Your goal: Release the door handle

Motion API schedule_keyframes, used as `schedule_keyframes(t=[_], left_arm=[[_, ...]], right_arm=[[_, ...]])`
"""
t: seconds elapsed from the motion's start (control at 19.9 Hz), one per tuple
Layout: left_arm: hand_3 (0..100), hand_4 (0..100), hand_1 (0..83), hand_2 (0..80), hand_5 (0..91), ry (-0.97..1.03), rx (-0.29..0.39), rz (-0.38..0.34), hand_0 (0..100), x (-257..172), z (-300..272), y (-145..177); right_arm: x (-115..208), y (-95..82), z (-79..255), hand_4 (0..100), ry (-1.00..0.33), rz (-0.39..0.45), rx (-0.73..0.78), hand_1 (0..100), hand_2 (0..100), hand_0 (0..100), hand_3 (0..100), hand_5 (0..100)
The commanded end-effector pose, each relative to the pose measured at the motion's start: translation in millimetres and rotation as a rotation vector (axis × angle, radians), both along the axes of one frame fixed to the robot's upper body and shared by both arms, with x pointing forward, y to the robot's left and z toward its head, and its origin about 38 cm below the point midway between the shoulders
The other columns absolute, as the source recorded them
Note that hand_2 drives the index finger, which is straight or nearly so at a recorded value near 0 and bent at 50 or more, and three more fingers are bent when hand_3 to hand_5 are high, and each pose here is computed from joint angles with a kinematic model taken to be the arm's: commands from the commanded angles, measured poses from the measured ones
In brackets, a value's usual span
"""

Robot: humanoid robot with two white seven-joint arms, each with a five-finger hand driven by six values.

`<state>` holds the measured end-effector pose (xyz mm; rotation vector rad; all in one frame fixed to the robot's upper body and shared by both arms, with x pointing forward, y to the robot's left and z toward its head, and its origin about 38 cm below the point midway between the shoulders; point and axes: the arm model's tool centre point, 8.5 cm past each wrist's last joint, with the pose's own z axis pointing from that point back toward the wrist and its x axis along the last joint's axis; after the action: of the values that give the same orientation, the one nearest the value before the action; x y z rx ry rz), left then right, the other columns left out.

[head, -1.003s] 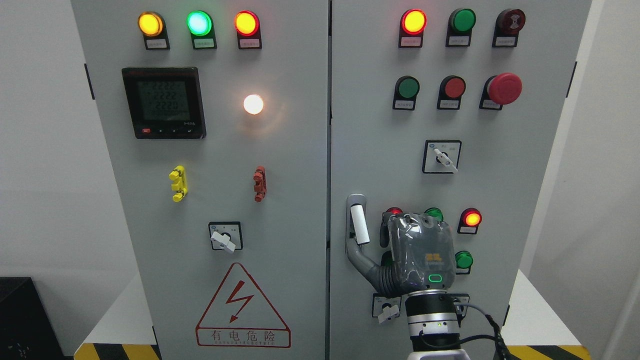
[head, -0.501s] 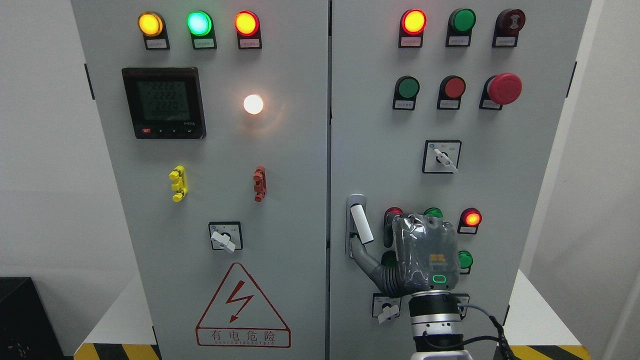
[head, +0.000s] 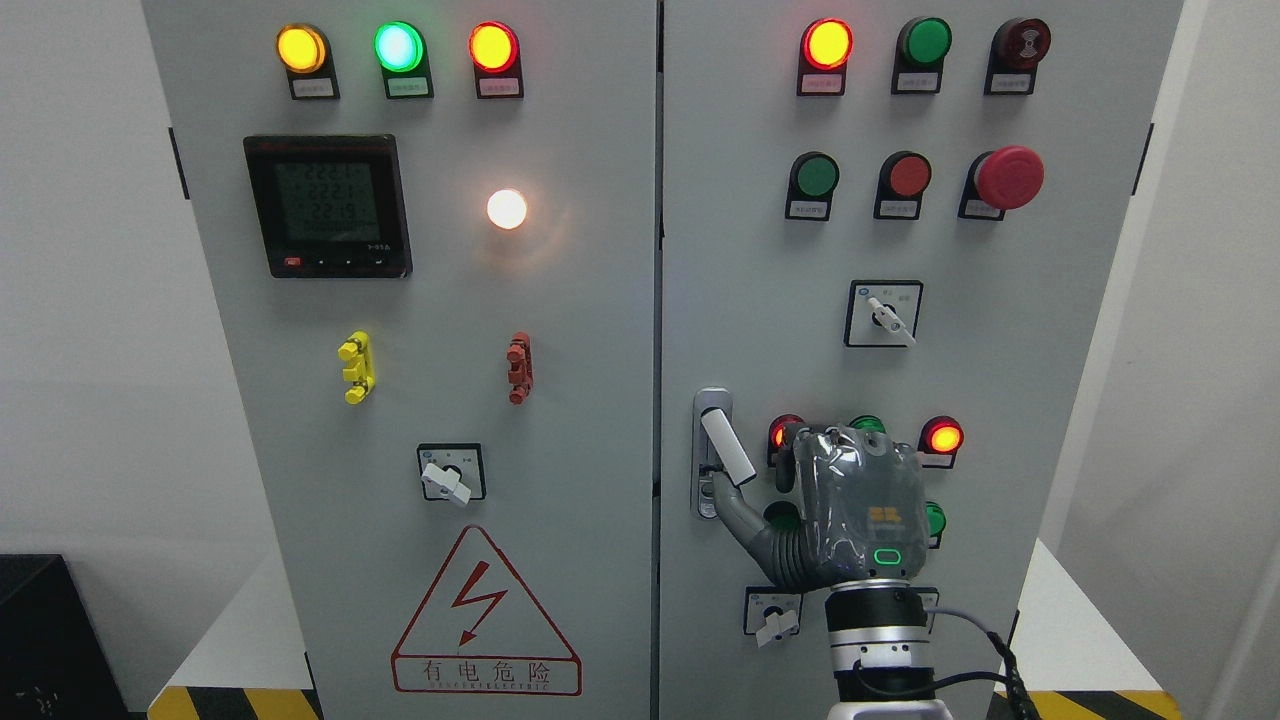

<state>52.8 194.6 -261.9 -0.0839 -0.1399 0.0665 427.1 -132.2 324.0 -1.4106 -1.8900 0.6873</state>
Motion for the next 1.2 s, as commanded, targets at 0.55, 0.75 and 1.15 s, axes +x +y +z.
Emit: schedule_keyframes(t=[0.55,0.75,1.15], left_arm=[[9,1,0.0,2.4,0.0,-0.016,0.002,-0.019,0,5.3,0.2,-0.2],[9,1,0.0,2.4,0.0,-0.018,0.002,-0.019,0,5.8,0.3,-0.3],[9,1,0.0,2.2,0.0,-0.016,0.002,-0.019,0,5.3,0.2,-0.2]], right_arm=[[-1.3,-11.8,5.3,100,-0.021,-0.029,0.018,45,82,31,100,95],[-2.9,-12.4,8.2,100,-0.032,-0.031,0.017,45,82,31,100,95],[-4.0,-14.8,11.6,100,-0.042,-0.036,0.021,45,82,32,100,95]])
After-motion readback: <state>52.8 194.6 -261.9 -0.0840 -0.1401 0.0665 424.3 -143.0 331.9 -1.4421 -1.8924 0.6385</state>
